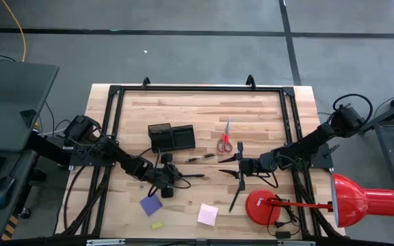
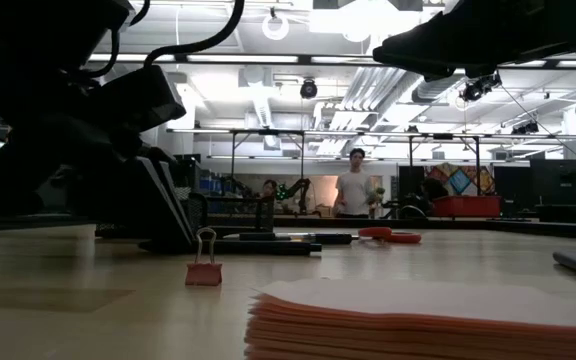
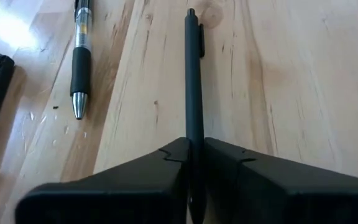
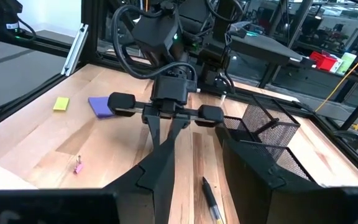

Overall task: Pick and place office supplies into organizer
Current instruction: Put top pen black into the desk organizer

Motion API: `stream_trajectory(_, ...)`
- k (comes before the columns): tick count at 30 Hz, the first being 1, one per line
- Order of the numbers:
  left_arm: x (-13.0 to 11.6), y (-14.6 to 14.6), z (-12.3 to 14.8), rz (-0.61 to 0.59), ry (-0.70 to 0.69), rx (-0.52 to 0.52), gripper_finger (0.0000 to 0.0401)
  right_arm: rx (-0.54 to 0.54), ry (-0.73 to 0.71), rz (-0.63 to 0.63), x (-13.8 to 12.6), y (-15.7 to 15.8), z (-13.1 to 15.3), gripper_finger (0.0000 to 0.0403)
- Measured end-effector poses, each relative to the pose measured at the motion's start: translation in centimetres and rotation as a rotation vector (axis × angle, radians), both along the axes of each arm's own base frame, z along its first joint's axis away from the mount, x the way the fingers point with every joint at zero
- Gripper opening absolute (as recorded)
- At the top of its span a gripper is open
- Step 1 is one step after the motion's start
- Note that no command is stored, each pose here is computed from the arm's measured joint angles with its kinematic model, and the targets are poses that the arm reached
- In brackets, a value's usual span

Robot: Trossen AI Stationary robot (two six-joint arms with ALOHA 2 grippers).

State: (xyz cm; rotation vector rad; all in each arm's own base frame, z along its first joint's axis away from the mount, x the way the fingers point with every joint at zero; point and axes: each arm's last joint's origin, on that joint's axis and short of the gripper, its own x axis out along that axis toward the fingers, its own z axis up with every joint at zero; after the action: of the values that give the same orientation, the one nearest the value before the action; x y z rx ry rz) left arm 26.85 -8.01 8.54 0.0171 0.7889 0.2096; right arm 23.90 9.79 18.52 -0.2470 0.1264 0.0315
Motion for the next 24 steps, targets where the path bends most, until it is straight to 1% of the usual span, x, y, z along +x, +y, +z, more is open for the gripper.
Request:
stream_trajectory(2, 0.01, -0.04, 0.0, -0.012, -0.001, 0.01, 0.0015, 0.006, 0.001, -0.001, 0.0, -0.01, -0.01, 0.0126)
stream_trajectory(4, 0.05, -0.03, 0.02, -0.006, -0.009, 0.022, 0.0025, 0.006, 0.002, -0.002, 0.01, -0.04, -0.02, 0.0126)
stream_trajectory(6, 0.08, -0.04, 0.06, -0.011, -0.014, 0.029, 0.0028, 0.006, 0.005, -0.003, 0.01, -0.04, -0.05, 0.0126)
stream_trajectory(9, 0.2, -0.07, 0.15, -0.025, -0.028, 0.045, 0.0011, 0.011, 0.007, -0.005, 0.01, -0.05, -0.07, 0.0126)
stream_trajectory(11, 0.26, -0.06, 0.2, -0.025, -0.037, 0.054, 0.0009, 0.013, 0.007, -0.013, 0.0, -0.07, -0.08, 0.0126)
stream_trajectory(14, 0.29, -0.05, 0.22, -0.02, -0.043, 0.057, 0.0017, 0.035, 0.018, -0.067, -0.02, -0.22, -0.23, 0.0126)
stream_trajectory(17, 0.29, -0.05, 0.23, -0.032, -0.041, 0.071, 0.0009, 0.031, 0.041, -0.145, -0.08, -0.47, -0.52, 0.0126)
stream_trajectory(20, 0.32, -0.04, 0.27, -0.032, -0.045, 0.079, 0.0006, 0.028, 0.048, -0.17, -0.1, -0.55, -0.62, 0.0126)
stream_trajectory(24, 0.38, 0.08, 0.53, -0.012, -0.066, 0.109, 0.0006, 0.028, 0.048, -0.171, -0.1, -0.55, -0.63, 0.0126)
